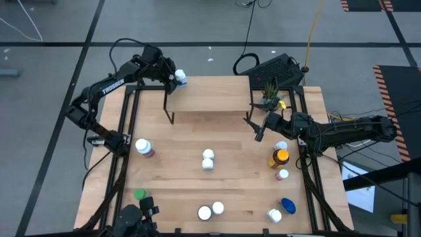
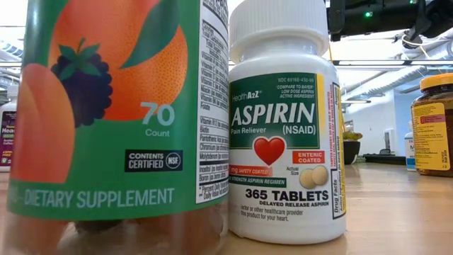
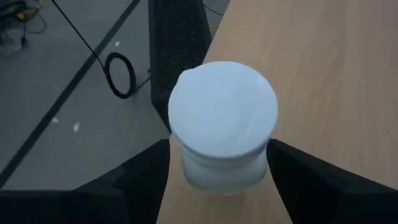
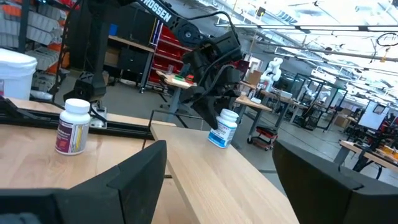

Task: Pick and place medicine bottles onto shelf by color
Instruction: Put the white pill bottle on the shelf, then put the white and purple pill bottle on the shelf

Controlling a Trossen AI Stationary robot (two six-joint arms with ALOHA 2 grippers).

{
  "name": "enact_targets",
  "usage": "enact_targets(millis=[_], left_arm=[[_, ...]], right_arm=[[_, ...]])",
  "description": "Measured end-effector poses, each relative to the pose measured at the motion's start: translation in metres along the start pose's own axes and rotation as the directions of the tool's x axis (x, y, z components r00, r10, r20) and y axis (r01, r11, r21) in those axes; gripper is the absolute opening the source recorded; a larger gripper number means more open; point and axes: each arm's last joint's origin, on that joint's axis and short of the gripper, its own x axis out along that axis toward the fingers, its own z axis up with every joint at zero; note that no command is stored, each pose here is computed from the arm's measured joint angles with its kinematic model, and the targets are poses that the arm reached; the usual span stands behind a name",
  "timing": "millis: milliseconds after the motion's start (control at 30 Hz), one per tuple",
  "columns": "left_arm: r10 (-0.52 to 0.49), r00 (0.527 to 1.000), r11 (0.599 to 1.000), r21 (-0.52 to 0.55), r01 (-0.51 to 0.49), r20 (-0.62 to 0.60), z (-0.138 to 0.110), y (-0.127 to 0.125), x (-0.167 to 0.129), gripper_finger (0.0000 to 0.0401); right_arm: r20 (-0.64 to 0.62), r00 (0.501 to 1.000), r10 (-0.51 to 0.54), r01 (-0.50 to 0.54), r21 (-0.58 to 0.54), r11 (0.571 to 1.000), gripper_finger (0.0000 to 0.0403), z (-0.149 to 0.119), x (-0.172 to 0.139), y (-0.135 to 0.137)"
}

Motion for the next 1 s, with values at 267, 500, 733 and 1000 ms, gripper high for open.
enact_targets(millis=[267,500,733,1000], left_arm=[[0.041,0.999,0.995,0.086,-0.042,0.005,0.004,-0.002,-0.007,0.0252],[0.04,0.998,0.992,0.121,-0.034,-0.045,0.0,-0.004,-0.007,0.0223],[0.067,0.994,0.994,0.089,-0.059,-0.09,-0.003,-0.005,-0.009,0.0208],[0.194,0.975,0.981,0.053,-0.189,-0.11,0.004,-0.009,-0.026,0.0236]], right_arm=[[-0.001,1.0,0.001,-0.001,0.005,1.0,0.0286,0.0,0.0,0.0],[-0.016,1.0,0.008,-0.008,-0.003,1.0,0.0286,-0.002,0.0,0.001],[-0.017,1.0,0.009,-0.009,-0.004,1.0,0.0286,-0.002,0.0,0.001],[-0.016,1.0,0.009,-0.009,-0.004,1.0,0.0286,-0.002,0.0,0.001]])
